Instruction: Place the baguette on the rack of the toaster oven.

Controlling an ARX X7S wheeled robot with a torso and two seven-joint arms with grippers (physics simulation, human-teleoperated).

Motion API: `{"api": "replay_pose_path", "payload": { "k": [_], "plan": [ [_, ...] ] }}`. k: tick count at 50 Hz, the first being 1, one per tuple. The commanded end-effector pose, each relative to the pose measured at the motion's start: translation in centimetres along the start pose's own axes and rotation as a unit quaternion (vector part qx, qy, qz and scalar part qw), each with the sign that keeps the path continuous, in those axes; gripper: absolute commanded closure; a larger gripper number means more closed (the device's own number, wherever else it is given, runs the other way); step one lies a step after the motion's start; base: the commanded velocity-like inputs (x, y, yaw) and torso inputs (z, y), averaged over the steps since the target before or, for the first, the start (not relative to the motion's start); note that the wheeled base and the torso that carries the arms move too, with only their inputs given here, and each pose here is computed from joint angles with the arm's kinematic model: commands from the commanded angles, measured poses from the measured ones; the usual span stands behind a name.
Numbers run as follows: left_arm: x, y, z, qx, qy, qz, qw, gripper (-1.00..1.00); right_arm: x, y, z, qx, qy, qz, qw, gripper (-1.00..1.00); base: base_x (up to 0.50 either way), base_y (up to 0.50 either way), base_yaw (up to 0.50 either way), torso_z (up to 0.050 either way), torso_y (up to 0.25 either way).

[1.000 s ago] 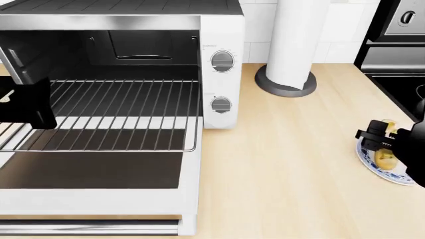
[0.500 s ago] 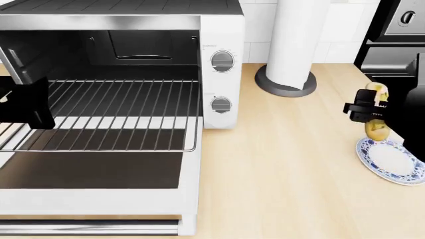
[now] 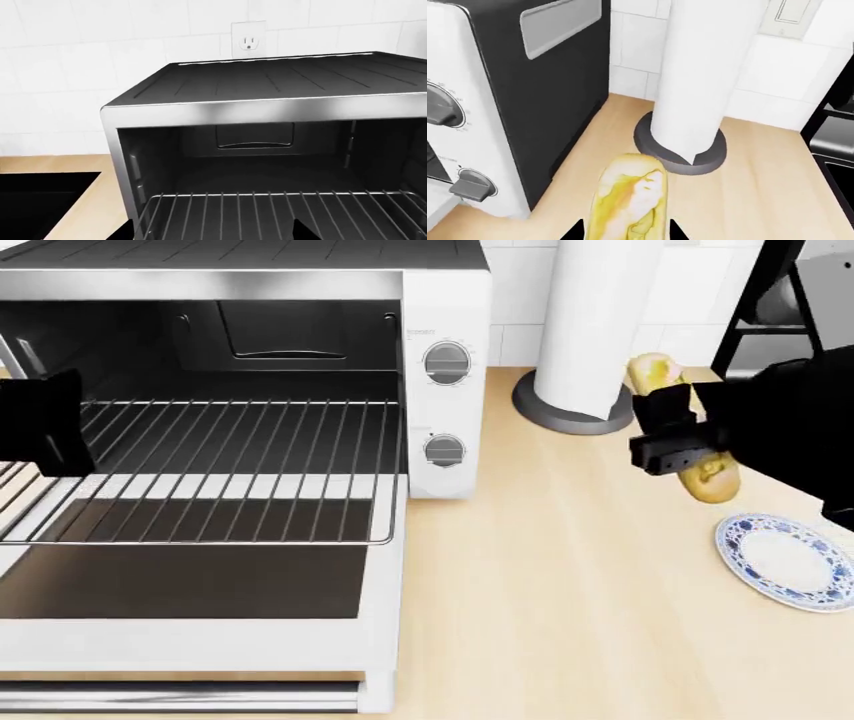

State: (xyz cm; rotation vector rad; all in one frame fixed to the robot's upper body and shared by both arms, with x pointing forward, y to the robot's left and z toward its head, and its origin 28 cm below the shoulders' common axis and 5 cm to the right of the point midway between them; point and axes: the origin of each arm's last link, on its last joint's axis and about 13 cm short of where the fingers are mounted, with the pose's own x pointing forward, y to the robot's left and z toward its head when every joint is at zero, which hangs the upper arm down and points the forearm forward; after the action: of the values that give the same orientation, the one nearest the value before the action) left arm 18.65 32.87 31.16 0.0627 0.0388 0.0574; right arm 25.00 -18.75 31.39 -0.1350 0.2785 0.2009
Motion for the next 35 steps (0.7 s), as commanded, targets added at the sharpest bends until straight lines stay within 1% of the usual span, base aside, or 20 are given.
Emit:
{"api": "replay_pose_path", "payload": {
  "k": [1, 2, 4, 5, 6, 7, 9, 10, 11, 12, 14, 15, 16, 17, 18, 19, 24, 27, 31, 35],
  "plan": [
    [-0.4, -0.1, 0.5, 0.007, 0.003, -0.003, 1.0, -1.0, -4.0, 1.3, 2.5, -0.034, -0.008, 0.088, 0.996, 1.0, 0.0, 0.0, 0.0, 0.0, 0.0],
    [-0.5, 0.0, 1.1, 0.007, 0.004, -0.003, 1.0, -1.0, -4.0, 1.4, 2.6, -0.035, -0.008, 0.093, 0.995, 1.0, 0.0, 0.0, 0.0, 0.0, 0.0],
    [-0.8, 0.0, 0.5, 0.007, 0.006, -0.002, 1.0, -1.0, -4.1, 1.6, 3.0, -0.034, -0.003, 0.107, 0.994, 1.0, 0.0, 0.0, 0.0, 0.0, 0.0],
    [-0.9, 0.1, 1.6, 0.008, 0.006, -0.001, 1.0, -1.0, -4.1, 1.8, 3.1, -0.044, 0.0, 0.114, 0.993, 1.0, 0.0, 0.0, 0.0, 0.0, 0.0],
    [-1.0, 0.1, 1.9, 0.007, 0.006, -0.001, 1.0, -1.0, -4.1, 1.9, 3.2, -0.043, 0.0, 0.114, 0.993, 1.0, 0.0, 0.0, 0.0, 0.0, 0.0],
    [-1.3, 0.3, 2.0, 0.006, 0.007, 0.0, 1.0, -1.0, -4.1, 2.2, 3.5, -0.046, 0.002, 0.129, 0.991, 1.0, 0.0, 0.0, 0.0, 0.0, 0.0],
    [-1.3, 0.2, 2.0, 0.006, 0.009, 0.001, 1.0, -1.0, -4.3, 2.6, 3.6, -0.068, 0.003, 0.144, 0.987, 1.0, 0.0, 0.0, 0.0, 0.0, 0.0],
    [-1.4, 0.3, 2.1, 0.005, 0.009, 0.0, 1.0, -1.0, -4.4, 2.8, 3.8, -0.058, 0.003, 0.147, 0.987, 1.0, 0.0, 0.0, 0.0, 0.0, 0.0],
    [-1.5, 0.2, 0.8, 0.006, 0.009, 0.0, 1.0, -1.0, -4.6, 3.2, 4.1, -0.061, -0.002, 0.158, 0.985, 1.0, 0.0, 0.0, 0.0, 0.0, 0.0],
    [-1.6, 0.2, 0.6, 0.006, 0.009, 0.0, 1.0, -1.0, -4.7, 3.4, 4.2, -0.071, -0.004, 0.167, 0.983, 1.0, 0.0, 0.0, 0.0, 0.0, 0.0],
    [-1.7, 0.3, 2.1, 0.006, 0.008, 0.0, 1.0, -1.0, -5.0, 3.9, 4.4, -0.063, -0.009, 0.18, 0.982, 1.0, 0.0, 0.0, 0.0, 0.0, 0.0],
    [-1.7, 0.3, 2.1, 0.007, 0.008, -0.001, 1.0, -1.0, -5.1, 4.2, 4.5, -0.074, -0.012, 0.185, 0.98, 1.0, 0.0, 0.0, 0.0, 0.0, 0.0],
    [-1.7, 0.4, 2.1, 0.004, 0.007, -0.002, 1.0, -1.0, -5.1, 4.7, 4.7, -0.069, -0.012, 0.198, 0.978, 1.0, 0.0, 0.0, 0.0, 0.0, 0.0],
    [-1.7, 0.4, 2.1, 0.005, 0.007, -0.002, 1.0, -1.0, -5.1, 4.8, 4.7, -0.07, -0.011, 0.202, 0.977, 1.0, 0.0, 0.0, 0.0, 0.0, 0.0],
    [-1.8, 0.2, 0.9, 0.004, 0.007, -0.003, 1.0, -1.0, -5.0, 5.0, 4.8, -0.076, -0.008, 0.203, 0.976, 1.0, 0.0, 0.0, 0.0, 0.0, 0.0],
    [-1.9, 0.3, 0.6, 0.005, 0.007, -0.003, 1.0, -1.0, -5.0, 5.3, 4.9, -0.077, -0.005, 0.21, 0.975, 1.0, 0.0, 0.0, 0.0, 0.0, 0.0],
    [-2.3, 0.5, 0.5, 0.007, 0.007, 0.001, 1.0, -1.0, -4.8, 6.3, 5.2, -0.089, -0.001, 0.226, 0.97, 1.0, 0.0, 0.0, 0.0, 0.0, 0.0],
    [-2.5, 0.5, 0.4, 0.005, 0.006, 0.002, 1.0, -1.0, -4.4, 7.3, 5.3, -0.096, 0.007, 0.248, 0.964, 1.0, 0.0, 0.0, 0.0, 0.0, 0.0],
    [-2.5, 0.5, 0.1, 0.006, 0.012, -0.001, 1.0, -1.0, -4.0, 8.4, 5.5, -0.092, 0.006, 0.262, 0.961, 1.0, 0.0, 0.0, 0.0, 0.0, 0.0],
    [-2.6, 0.6, 0.2, 0.008, 0.011, -0.002, 1.0, -1.0, -3.3, 9.8, 5.6, -0.104, 0.009, 0.28, 0.954, 1.0, 0.0, 0.0, 0.0, 0.0, 0.0]
  ]
}}
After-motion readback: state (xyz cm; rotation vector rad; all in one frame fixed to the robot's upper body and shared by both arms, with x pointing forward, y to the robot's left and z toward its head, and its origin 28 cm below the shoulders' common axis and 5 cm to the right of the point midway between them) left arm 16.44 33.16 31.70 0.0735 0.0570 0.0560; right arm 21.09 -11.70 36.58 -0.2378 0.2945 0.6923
